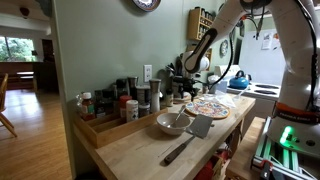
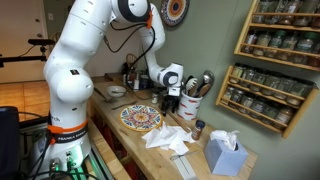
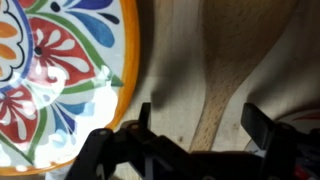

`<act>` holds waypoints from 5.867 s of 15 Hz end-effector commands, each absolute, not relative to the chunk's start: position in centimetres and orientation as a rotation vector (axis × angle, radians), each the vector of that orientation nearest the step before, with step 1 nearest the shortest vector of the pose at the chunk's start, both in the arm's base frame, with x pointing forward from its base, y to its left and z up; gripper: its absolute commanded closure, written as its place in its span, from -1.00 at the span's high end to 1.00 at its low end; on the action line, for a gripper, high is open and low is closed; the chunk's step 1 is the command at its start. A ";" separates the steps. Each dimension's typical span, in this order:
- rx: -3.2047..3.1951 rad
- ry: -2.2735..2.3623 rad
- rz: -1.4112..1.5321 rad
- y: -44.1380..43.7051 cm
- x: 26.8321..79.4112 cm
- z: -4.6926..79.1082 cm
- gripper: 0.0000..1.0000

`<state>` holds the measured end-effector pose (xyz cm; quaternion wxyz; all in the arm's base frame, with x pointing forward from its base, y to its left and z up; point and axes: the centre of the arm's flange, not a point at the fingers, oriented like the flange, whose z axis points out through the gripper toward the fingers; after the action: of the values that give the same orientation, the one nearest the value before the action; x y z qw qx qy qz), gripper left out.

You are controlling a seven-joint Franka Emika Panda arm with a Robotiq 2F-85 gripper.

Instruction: Put the wooden spoon in the silver container

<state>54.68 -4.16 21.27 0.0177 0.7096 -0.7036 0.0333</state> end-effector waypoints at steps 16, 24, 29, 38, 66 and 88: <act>2.157 -2.316 0.117 -5.7 54.0 24.8 -0.89; 2.298 -2.379 -0.138 -8.8 50.4 31.4 -0.89; 2.590 -2.277 -0.437 -9.4 47.1 36.6 -0.89; 2.888 -2.288 -0.855 -6.5 43.7 44.7 -0.89; 1.846 -3.845 -0.673 -14.4 54.4 39.7 -0.89; 1.646 -3.819 -0.095 -14.6 53.1 39.0 0.07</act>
<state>54.14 -15.21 38.36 -0.4927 0.3317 -0.8039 -0.0317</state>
